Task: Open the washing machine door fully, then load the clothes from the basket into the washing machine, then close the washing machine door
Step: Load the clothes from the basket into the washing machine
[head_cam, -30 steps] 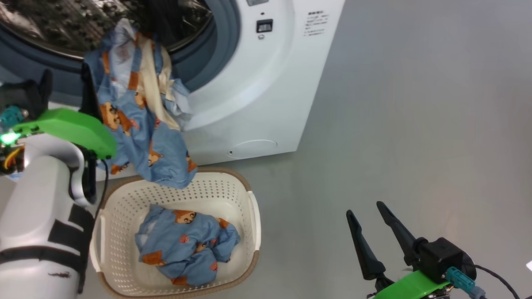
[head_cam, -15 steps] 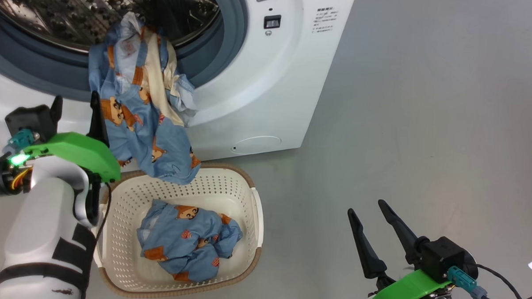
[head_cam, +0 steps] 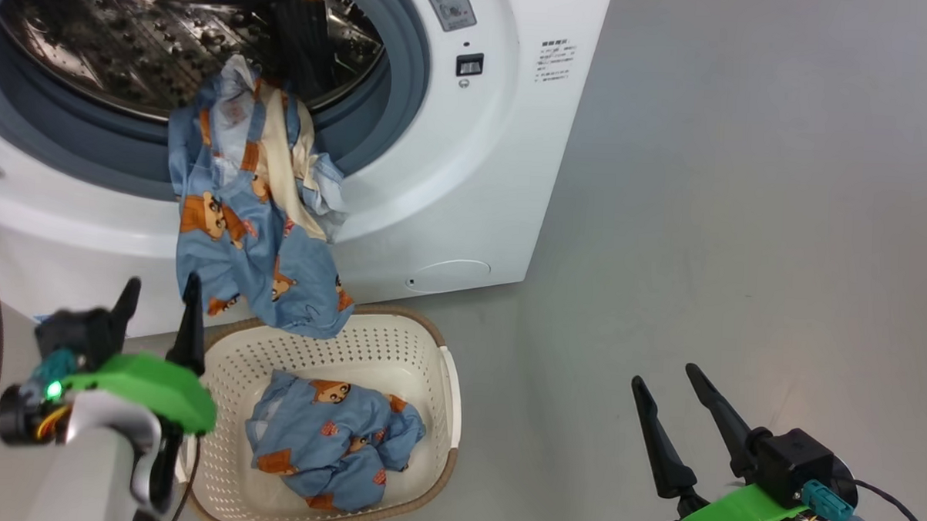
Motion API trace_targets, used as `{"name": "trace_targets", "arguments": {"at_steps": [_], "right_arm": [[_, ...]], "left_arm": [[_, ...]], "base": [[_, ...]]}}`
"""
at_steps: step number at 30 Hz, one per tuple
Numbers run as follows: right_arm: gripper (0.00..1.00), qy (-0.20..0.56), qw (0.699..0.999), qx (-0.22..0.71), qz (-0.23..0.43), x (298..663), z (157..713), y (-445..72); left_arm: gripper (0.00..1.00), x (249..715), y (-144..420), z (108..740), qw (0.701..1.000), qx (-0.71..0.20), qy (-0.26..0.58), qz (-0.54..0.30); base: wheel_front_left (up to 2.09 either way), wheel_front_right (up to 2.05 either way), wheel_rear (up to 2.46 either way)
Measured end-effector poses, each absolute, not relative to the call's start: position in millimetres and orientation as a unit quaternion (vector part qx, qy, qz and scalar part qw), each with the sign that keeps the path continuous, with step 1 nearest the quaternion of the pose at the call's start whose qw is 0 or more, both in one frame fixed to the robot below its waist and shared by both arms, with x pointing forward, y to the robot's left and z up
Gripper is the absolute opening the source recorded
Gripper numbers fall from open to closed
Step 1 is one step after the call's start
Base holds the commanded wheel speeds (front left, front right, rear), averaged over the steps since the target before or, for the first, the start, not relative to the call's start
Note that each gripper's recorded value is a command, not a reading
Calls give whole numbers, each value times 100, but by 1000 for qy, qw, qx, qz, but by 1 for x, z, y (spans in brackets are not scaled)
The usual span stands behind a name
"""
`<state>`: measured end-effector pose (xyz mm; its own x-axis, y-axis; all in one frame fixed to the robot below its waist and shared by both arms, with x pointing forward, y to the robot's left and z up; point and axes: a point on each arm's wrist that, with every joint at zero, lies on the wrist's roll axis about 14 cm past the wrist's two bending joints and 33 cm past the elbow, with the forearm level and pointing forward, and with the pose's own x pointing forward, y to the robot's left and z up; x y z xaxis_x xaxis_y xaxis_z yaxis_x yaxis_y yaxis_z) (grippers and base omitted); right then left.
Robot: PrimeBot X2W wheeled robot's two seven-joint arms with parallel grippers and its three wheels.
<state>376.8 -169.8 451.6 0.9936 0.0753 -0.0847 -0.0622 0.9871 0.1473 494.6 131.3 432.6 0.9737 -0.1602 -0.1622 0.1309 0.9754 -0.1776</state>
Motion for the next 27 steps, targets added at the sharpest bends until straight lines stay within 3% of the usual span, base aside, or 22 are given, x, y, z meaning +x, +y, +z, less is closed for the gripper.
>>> {"name": "trace_targets", "arguments": {"at_steps": [16, 27], "right_arm": [[100, 54, 995, 68, 42, 384, 444, -165], [100, 58, 995, 67, 47, 386, 441, -163]], "left_arm": [[100, 425, 191, 399, 988, -98, 116, -1], [100, 411, 205, 408, 987, -111, 113, 23]], "base": [[0, 0, 0], [0, 0, 0]]}}
